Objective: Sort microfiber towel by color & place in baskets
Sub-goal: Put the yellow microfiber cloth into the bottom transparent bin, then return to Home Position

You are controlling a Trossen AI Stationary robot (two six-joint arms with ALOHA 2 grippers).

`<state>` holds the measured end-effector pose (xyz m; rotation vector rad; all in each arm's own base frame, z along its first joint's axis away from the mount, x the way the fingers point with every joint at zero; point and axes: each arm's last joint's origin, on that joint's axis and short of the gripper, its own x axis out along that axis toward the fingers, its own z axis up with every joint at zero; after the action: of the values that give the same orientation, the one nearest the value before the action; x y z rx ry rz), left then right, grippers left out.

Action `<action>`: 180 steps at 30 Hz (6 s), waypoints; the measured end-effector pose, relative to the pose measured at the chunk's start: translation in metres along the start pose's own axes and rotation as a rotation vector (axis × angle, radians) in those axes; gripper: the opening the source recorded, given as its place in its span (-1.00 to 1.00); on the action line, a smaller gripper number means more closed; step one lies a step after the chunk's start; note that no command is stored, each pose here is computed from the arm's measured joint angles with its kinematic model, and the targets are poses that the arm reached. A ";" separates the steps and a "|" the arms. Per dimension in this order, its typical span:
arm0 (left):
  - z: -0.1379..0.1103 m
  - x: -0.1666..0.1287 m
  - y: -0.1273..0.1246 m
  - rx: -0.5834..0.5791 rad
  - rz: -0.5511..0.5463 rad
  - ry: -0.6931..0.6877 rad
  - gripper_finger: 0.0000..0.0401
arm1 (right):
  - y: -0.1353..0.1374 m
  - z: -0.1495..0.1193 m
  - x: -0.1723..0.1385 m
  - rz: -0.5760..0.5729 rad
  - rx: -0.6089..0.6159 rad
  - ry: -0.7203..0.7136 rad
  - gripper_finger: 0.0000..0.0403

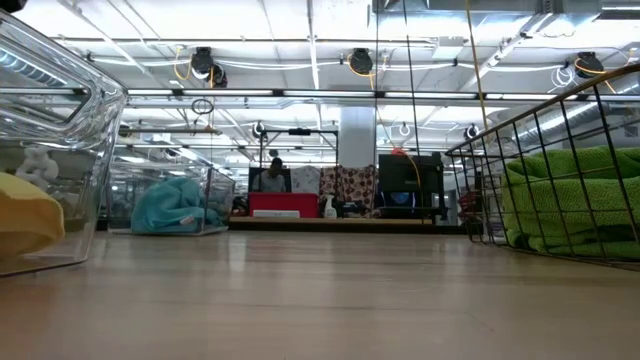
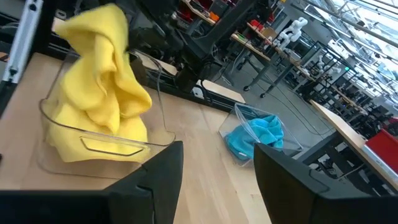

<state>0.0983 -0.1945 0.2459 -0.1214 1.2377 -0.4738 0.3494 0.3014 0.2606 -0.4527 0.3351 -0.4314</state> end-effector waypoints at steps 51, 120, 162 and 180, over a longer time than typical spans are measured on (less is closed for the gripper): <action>0.036 0.040 0.008 0.163 0.475 0.042 -0.81 | -0.002 -0.001 0.005 -0.006 -0.004 0.010 -0.07; 0.024 0.031 -0.010 -0.016 0.300 0.031 -0.19 | 0.000 -0.003 0.006 0.094 0.003 0.029 -0.07; 0.072 0.029 0.025 0.517 0.506 -0.448 -0.99 | -0.089 -0.023 0.027 0.330 -0.044 0.134 -1.00; 0.089 -0.070 0.078 0.542 0.547 -0.779 -0.99 | -0.229 -0.103 0.026 0.472 0.101 -0.215 -1.00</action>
<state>0.1860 -0.1102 0.3111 0.4514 0.3185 -0.2233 0.2562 0.0674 0.2784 -0.3046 0.2006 0.0606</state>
